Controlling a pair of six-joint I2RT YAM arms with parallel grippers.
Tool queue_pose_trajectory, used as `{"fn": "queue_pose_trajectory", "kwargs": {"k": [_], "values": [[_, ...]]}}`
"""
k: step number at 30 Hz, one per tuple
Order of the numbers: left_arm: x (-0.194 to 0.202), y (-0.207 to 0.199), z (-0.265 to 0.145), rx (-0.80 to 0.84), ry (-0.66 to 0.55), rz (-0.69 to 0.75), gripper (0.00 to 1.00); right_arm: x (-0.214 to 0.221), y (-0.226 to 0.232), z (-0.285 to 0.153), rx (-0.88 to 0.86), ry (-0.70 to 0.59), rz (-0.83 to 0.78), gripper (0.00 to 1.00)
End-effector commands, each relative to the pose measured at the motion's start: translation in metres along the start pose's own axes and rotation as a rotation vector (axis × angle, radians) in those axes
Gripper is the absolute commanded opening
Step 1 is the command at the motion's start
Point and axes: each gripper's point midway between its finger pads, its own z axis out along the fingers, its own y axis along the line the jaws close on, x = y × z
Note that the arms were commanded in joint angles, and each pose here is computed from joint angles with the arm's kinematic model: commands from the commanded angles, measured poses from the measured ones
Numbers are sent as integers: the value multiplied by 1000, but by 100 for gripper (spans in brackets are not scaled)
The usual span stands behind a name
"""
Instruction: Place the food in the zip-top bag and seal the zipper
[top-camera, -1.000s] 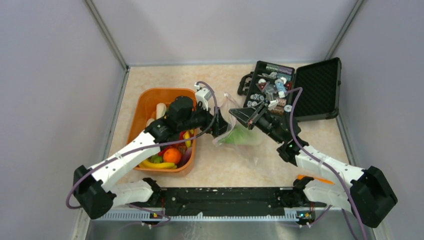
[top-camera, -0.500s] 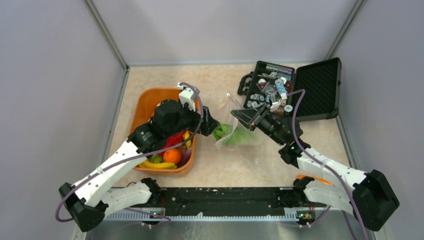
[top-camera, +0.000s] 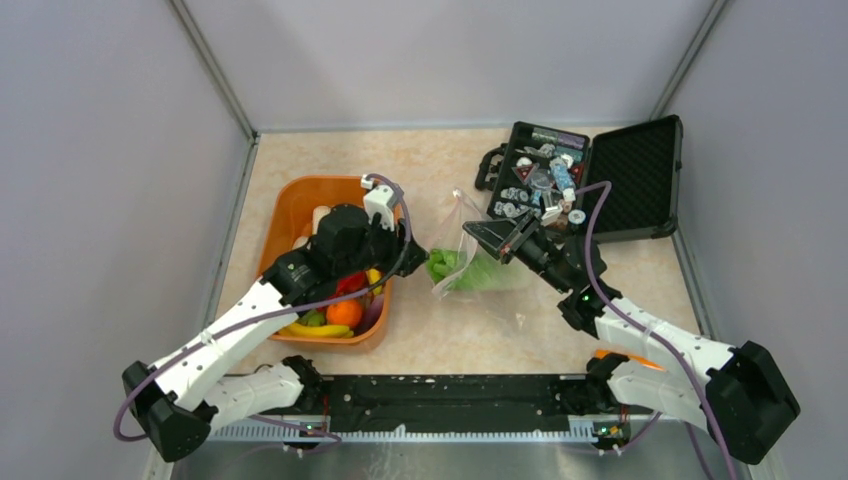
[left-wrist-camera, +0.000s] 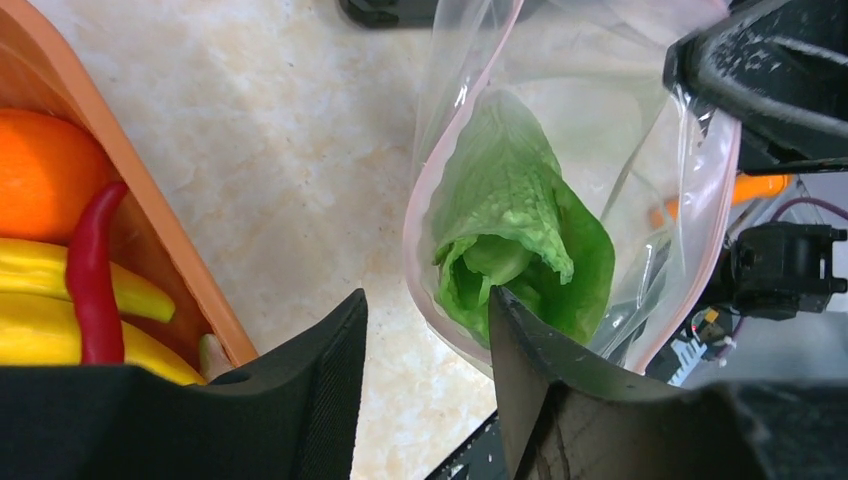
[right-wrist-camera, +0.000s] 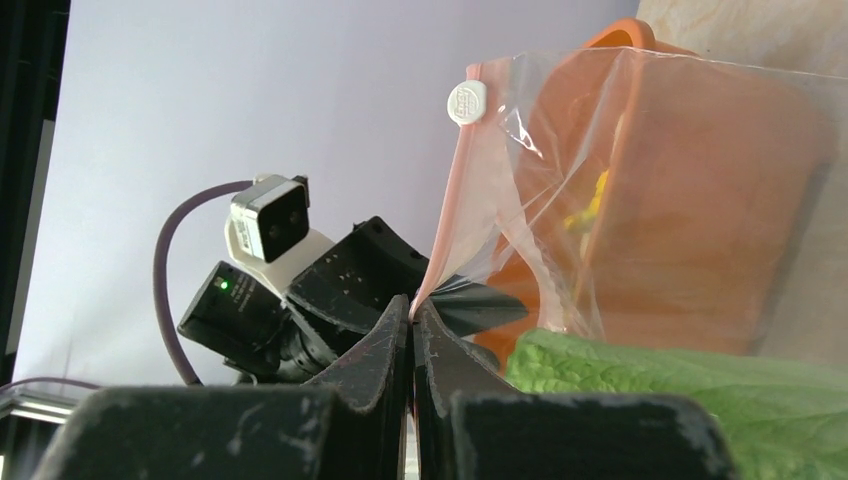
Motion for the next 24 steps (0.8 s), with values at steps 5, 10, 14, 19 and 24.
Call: {"fn": "queue_pose_trajectory", "kwargs": {"k": [5,10,14,19,24], "values": [[19,-9,14,71,87,-13,41,-11,23,-1,-73,-37,-27,0],[21,-7,18,71,99,-22,24,-11,23,-2,-73,-38,-30,0],[12,-14,13,99,64,-19,13,-11,19,-2,-55,-42,-44,0],[-10,-21,5,118,-9,11,0,-9,6,-3,-11,-32,-81,0],[-33,-32,-1,154,-55,40,0,-6,16,-4,-26,-1,-220,0]]}}
